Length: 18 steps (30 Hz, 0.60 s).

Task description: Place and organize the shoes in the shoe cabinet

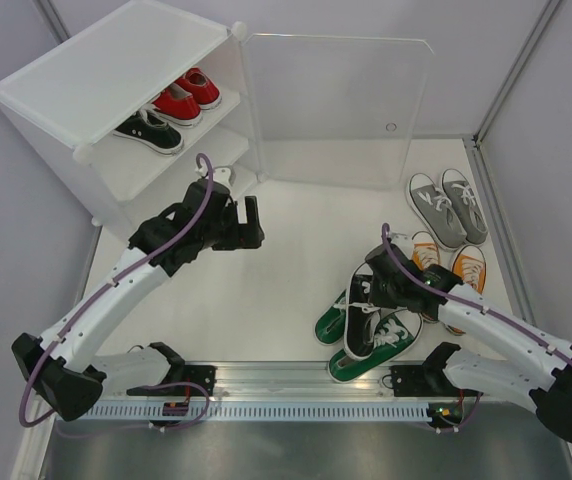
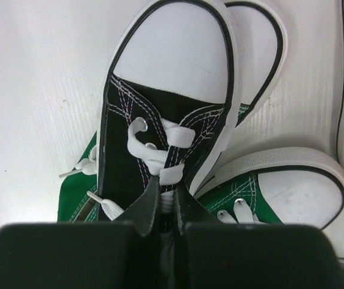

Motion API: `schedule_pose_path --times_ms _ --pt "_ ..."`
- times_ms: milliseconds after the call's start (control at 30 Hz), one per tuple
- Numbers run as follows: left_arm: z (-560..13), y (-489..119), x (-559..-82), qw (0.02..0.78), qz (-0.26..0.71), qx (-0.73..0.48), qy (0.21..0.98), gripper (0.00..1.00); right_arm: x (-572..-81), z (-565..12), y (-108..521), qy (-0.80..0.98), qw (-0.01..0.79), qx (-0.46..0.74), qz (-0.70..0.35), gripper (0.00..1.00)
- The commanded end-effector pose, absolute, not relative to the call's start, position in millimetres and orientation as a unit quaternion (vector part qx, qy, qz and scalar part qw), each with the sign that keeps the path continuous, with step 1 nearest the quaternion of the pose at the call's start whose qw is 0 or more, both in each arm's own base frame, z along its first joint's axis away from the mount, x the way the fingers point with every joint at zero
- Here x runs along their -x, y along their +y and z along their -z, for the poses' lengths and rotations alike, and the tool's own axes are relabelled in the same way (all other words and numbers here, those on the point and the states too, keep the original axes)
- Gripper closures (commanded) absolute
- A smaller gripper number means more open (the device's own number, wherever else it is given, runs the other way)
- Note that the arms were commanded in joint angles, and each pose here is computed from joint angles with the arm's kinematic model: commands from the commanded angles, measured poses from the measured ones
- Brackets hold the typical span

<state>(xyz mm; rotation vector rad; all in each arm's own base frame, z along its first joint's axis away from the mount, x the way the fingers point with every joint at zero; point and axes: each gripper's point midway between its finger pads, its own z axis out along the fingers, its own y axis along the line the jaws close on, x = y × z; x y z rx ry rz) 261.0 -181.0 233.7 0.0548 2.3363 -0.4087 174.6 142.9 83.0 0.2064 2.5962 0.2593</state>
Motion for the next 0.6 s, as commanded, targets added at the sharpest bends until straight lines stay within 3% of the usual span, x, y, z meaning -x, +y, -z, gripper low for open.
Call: schedule_pose_path --times_ms 0,367,567 --pt "-244 -177 -259 0.392 0.161 -0.034 0.905 0.00 -181 -112 163 0.957 0.260 -0.030 -0.122 0.99" --pt "-248 -172 -254 0.398 0.169 -0.010 0.902 0.00 -248 -199 258 0.922 0.315 0.073 -0.214 0.99" --pt "-249 -163 -247 0.400 0.164 0.010 0.901 0.00 -289 -191 323 0.901 0.331 0.131 -0.248 0.99"
